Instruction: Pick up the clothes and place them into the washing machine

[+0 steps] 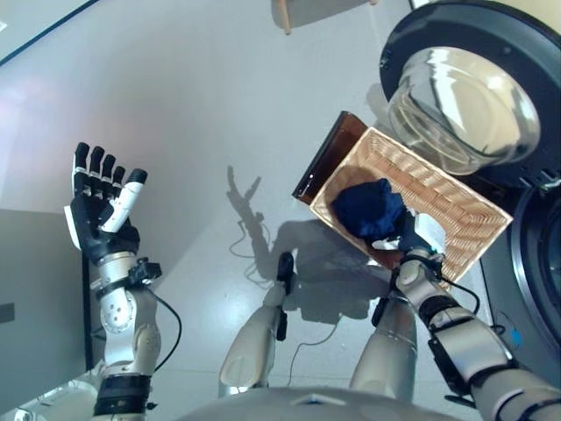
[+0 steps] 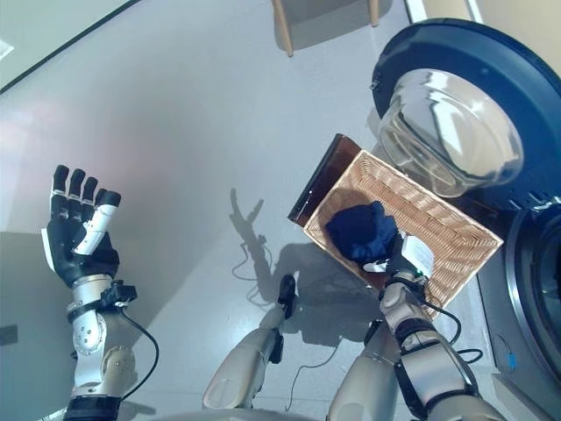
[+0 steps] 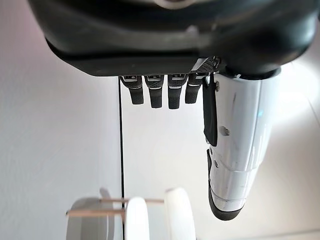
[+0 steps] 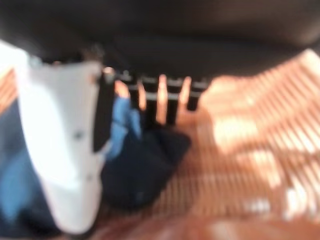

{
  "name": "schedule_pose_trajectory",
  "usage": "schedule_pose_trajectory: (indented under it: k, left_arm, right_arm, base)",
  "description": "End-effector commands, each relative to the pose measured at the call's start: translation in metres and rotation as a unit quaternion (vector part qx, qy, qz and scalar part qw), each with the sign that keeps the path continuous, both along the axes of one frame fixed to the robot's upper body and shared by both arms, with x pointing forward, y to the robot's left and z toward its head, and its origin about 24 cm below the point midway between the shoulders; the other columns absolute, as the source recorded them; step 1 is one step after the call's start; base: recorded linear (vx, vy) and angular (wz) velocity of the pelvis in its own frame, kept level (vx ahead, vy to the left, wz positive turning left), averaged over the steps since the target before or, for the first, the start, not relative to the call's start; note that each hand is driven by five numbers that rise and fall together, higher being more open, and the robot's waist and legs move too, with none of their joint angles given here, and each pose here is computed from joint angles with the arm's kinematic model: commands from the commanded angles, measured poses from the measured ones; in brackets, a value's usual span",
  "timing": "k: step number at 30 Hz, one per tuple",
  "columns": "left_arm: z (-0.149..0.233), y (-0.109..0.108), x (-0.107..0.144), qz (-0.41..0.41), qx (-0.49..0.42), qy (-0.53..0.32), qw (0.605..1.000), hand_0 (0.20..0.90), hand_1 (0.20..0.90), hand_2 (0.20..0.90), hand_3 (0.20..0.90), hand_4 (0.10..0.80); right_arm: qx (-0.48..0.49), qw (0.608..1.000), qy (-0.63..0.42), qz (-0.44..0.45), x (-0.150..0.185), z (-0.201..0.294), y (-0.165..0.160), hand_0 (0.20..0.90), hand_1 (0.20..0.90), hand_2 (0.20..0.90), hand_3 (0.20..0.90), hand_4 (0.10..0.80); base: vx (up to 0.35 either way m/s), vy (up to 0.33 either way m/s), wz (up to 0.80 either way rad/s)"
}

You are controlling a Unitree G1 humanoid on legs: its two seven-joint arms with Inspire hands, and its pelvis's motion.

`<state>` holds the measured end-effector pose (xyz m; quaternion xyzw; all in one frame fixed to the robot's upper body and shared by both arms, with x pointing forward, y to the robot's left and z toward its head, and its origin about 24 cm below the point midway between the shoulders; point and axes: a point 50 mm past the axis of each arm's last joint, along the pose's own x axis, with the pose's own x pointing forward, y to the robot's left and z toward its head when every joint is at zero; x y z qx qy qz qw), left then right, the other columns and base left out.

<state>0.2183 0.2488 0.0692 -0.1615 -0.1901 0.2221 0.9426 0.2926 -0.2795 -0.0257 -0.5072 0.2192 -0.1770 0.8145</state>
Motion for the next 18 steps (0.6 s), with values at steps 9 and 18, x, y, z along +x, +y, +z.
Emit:
schedule_pose_trajectory:
  k: [9, 18]
  left_arm:
    - [0.063, 0.008, 0.005, 0.011, 0.079, -0.138, 0.987, 0.900, 0.900, 0.900, 0.900, 0.800]
    - [0.061, 0.005, 0.006, 0.002, 0.076, -0.135, 0.988, 0.900, 0.900, 0.900, 0.900, 0.800]
  right_arm:
    - [-0.035, 0.990, -0.061, 0.121, 0.054, 0.038, 0.068, 0.900, 0.900, 0.900, 0.900, 0.800]
    - [-0.018, 0.992, -0.042, 0.118, 0.050, 0.029, 0.077, 0.200, 0.200, 0.200, 0.200, 0.300]
  base:
    - [-0.027, 0.016, 0.06]
    - [0.010, 0.012, -0.01]
